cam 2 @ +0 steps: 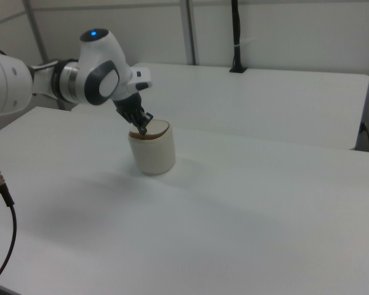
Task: Open the trash bin
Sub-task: 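Press the dark button on the bin lid with the gripper fingertips, then lift the gripper up and away from the opened bin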
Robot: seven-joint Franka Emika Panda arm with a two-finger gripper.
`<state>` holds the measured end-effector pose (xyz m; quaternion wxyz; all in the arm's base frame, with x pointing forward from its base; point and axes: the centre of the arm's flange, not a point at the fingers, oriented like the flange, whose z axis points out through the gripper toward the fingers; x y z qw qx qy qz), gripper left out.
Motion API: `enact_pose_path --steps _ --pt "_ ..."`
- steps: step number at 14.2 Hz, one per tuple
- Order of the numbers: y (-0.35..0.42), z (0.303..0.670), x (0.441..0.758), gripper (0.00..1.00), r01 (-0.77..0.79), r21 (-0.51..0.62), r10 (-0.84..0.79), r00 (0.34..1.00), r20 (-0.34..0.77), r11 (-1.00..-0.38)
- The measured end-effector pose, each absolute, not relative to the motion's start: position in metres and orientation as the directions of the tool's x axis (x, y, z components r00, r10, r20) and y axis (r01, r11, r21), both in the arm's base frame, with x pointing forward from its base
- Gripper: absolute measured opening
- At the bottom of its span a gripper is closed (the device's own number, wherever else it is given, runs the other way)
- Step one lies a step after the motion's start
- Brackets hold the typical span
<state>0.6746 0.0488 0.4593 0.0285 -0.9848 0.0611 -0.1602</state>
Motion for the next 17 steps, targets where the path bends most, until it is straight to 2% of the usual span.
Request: enact_pose_path --steps 2,4,7,10,11,17 --pt "0.042 0.485 0.665 0.05 -0.122 -0.067 -0.136 0.953 0.271 -0.99" --pt "0.035 0.516 0.652 0.2 -0.134 -0.058 -0.144 0.962 0.233 -0.989" --pt "0.027 0.554 0.628 0.52 -0.146 -0.047 -0.153 0.971 0.187 -0.988" --pt "0.023 0.588 0.599 0.96 -0.153 -0.036 -0.157 0.978 0.141 -0.988" --pt "0.021 0.595 0.593 1.0 -0.156 -0.034 -0.159 0.978 0.134 -0.987" --pt "0.019 0.615 0.563 1.0 -0.157 -0.018 -0.158 0.986 0.061 -0.987"
